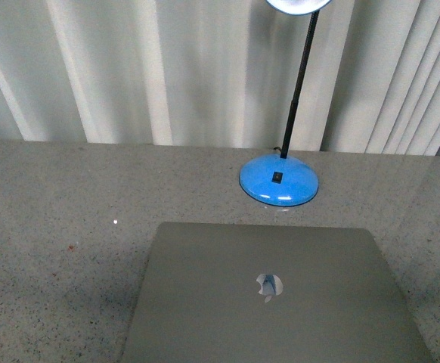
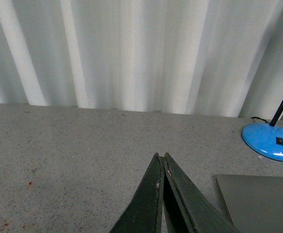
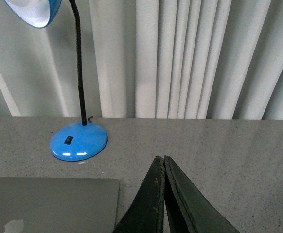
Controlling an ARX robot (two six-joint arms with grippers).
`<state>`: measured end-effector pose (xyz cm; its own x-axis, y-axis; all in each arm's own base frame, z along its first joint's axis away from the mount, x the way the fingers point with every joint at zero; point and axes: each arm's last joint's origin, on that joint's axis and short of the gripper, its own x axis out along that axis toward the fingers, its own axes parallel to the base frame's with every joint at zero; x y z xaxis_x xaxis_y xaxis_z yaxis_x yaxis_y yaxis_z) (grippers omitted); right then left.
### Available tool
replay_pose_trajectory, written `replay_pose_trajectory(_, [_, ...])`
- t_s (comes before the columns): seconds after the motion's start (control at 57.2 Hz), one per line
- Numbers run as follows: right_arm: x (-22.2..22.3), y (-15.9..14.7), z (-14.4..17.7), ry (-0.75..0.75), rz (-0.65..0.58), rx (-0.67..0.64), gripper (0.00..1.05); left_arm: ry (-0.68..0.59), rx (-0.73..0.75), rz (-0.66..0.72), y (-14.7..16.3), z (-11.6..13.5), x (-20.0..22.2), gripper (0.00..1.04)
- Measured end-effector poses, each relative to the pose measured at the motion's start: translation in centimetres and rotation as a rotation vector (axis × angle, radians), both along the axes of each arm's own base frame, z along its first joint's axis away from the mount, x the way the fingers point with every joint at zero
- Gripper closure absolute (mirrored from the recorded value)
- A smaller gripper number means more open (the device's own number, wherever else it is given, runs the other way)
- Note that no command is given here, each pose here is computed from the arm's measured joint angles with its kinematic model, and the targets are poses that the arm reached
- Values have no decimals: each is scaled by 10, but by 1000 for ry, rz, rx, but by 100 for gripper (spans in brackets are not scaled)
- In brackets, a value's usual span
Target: Close laptop
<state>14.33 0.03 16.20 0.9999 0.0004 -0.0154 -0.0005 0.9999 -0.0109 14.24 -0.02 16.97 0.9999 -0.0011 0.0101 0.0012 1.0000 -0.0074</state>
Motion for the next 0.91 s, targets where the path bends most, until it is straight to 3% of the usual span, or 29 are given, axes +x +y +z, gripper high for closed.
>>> replay_pose_trajectory(0.908, [-30,0,7,-24,1,0,102,-23,0,0,0,7,-30,101])
